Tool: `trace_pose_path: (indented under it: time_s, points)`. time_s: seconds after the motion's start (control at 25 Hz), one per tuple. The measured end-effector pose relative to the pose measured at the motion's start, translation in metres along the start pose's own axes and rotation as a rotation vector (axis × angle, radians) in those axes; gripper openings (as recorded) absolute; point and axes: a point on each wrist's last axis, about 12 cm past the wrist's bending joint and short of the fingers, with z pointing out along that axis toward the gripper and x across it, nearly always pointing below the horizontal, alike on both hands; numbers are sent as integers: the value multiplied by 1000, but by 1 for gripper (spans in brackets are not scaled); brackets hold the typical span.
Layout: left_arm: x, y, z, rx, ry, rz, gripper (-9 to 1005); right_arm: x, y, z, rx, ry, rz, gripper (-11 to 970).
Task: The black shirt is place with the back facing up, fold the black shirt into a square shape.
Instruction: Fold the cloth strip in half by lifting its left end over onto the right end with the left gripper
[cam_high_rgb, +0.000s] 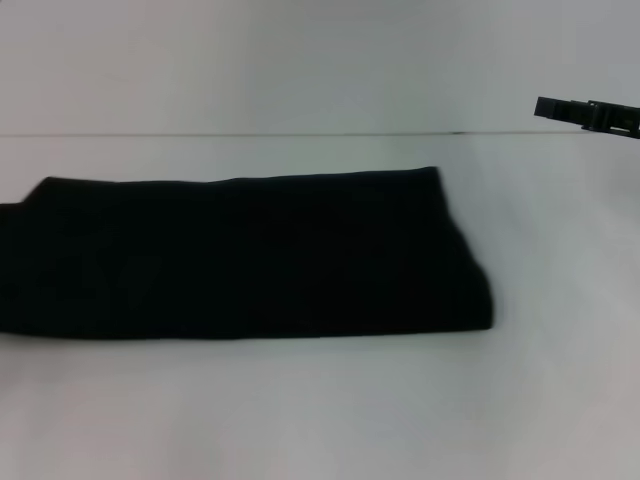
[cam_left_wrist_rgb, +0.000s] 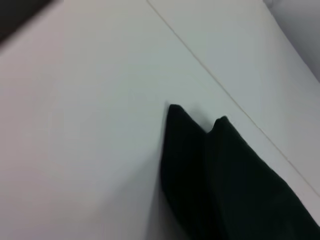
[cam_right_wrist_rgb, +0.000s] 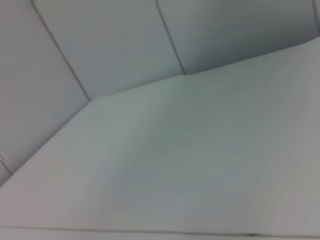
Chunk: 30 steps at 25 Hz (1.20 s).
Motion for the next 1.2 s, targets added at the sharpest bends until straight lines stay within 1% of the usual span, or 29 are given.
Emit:
trace_pose_path:
  time_s: [0.08, 0.16, 0.24, 0.28, 0.36, 0.44, 0.48, 0.52, 0.56, 0.64, 0.68, 0.72, 0.76, 0.8, 0.84, 0.92, 0.96, 1.08, 1.12, 1.2]
  points:
    - [-3, 5, -11, -8, -19, -4, 51, 0, -1, 0, 10, -11, 10, 655]
    - [-8, 2, -16, 6, -26, 6, 54, 2, -2, 0, 15, -16, 17, 654]
    - [-15, -9, -14, 48, -20, 26, 56, 4, -4, -2, 22, -18, 22, 654]
    - [-22, -21, -10, 94, -11, 48, 57, 5, -6, -4, 26, -18, 26, 654]
    - [-31, -49, 3, 199, 27, 96, 59, 10, -12, -10, 44, -21, 42, 654]
    - [-37, -92, 26, 347, 99, 167, 61, 16, -23, -22, 72, -35, 65, 654]
    - [-36, -113, 38, 408, 142, 202, 62, 19, -29, -28, 87, -45, 79, 654]
    - [-34, -139, 54, 472, 198, 242, 64, 20, -34, -35, 99, -59, 91, 654]
    - [-30, -155, 65, 506, 233, 266, 65, 23, -40, -45, 114, -75, 104, 653]
    - [-15, -197, 93, 577, 328, 324, 67, 27, -49, -61, 131, -97, 116, 653]
    - [-5, -218, 107, 597, 364, 357, 68, 30, -54, -70, 136, -106, 119, 653]
    - [3, -232, 116, 608, 389, 379, 69, 31, -57, -76, 140, -110, 122, 653]
    - [17, -247, 129, 607, 414, 405, 70, 32, -59, -81, 140, -113, 124, 653]
    - [29, -258, 139, 597, 422, 421, 71, 33, -63, -88, 142, -118, 128, 653]
    - [44, -265, 150, 584, 435, 430, 72, 34, -65, -94, 144, -121, 129, 653]
    - [72, -269, 169, 557, 428, 414, 75, 36, -68, -100, 148, -121, 130, 653]
    - [85, -267, 177, 545, 417, 397, 76, 37, -70, -102, 151, -120, 128, 653]
    - [122, -256, 195, 577, 379, 301, 79, 38, -69, -103, 141, -103, 115, 653]
    - [135, -251, 197, 606, 366, 283, 80, 38, -68, -102, 138, -94, 111, 653]
    - [153, -245, 195, 665, 349, 259, 83, 38, -67, -100, 129, -70, 100, 652]
